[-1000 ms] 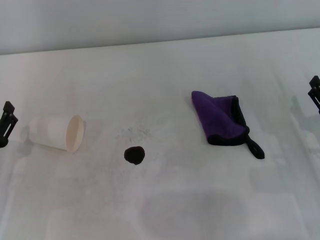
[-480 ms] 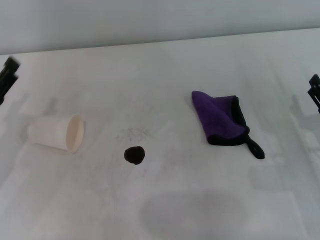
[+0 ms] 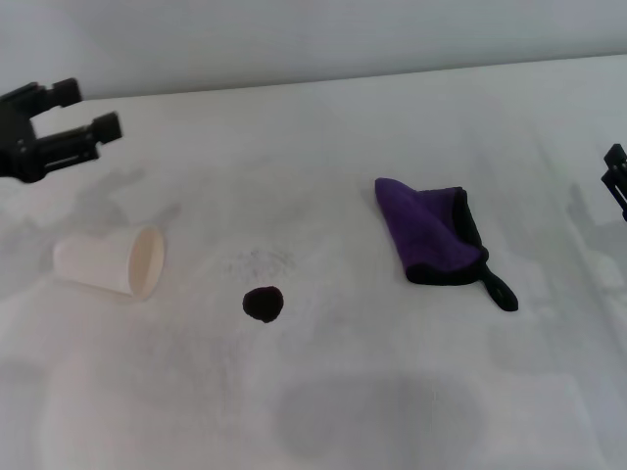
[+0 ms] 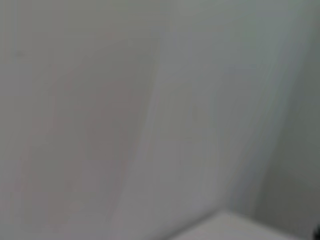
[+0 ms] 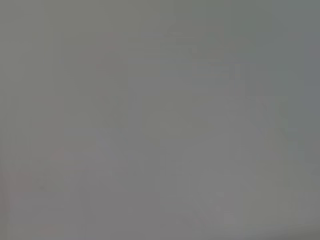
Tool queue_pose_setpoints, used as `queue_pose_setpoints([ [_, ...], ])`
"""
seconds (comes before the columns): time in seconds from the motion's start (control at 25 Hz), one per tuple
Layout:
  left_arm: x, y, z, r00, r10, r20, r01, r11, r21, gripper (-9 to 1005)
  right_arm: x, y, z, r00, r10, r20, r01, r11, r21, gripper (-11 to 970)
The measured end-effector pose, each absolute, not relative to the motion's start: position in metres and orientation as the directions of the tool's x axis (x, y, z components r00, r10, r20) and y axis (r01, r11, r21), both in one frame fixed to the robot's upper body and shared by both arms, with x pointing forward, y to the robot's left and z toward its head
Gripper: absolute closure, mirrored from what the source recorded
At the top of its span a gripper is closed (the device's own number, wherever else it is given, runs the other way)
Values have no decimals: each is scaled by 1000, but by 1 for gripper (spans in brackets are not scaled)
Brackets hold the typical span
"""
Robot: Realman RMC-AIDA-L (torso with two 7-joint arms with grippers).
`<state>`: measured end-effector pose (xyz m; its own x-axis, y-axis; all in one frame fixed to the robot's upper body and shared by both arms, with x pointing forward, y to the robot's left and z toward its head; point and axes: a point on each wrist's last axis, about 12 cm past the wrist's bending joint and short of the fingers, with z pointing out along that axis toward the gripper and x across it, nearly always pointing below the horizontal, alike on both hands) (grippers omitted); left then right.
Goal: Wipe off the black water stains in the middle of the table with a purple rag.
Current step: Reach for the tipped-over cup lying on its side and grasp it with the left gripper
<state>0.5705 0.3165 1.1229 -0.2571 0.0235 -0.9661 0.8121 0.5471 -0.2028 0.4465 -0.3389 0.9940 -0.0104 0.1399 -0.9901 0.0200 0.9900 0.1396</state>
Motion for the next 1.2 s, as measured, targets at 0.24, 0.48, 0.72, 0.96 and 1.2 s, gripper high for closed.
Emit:
queue_pose_setpoints([
  [0.24,574,315,1155,-97,354,-930,939,343,33,135,447,-349,997,10,119,-993,52,991,120,88],
  [0.48,580,313,1177,-48,503,-863,946,301,123,135,447,-361,1000,26,80,-996,69,994,81,89],
  [0.72,582,305,1193,-47,626,-778,959,246,141,134,452,-366,1004,45,67,-997,87,994,71,89],
  [0.96,587,300,1214,-43,740,-671,974,180,135,134,449,-368,1002,39,109,-993,123,986,113,88],
  [1.2,587,303,1230,21,827,-562,978,101,185,135,449,-369,1001,40,138,-990,146,979,143,88],
])
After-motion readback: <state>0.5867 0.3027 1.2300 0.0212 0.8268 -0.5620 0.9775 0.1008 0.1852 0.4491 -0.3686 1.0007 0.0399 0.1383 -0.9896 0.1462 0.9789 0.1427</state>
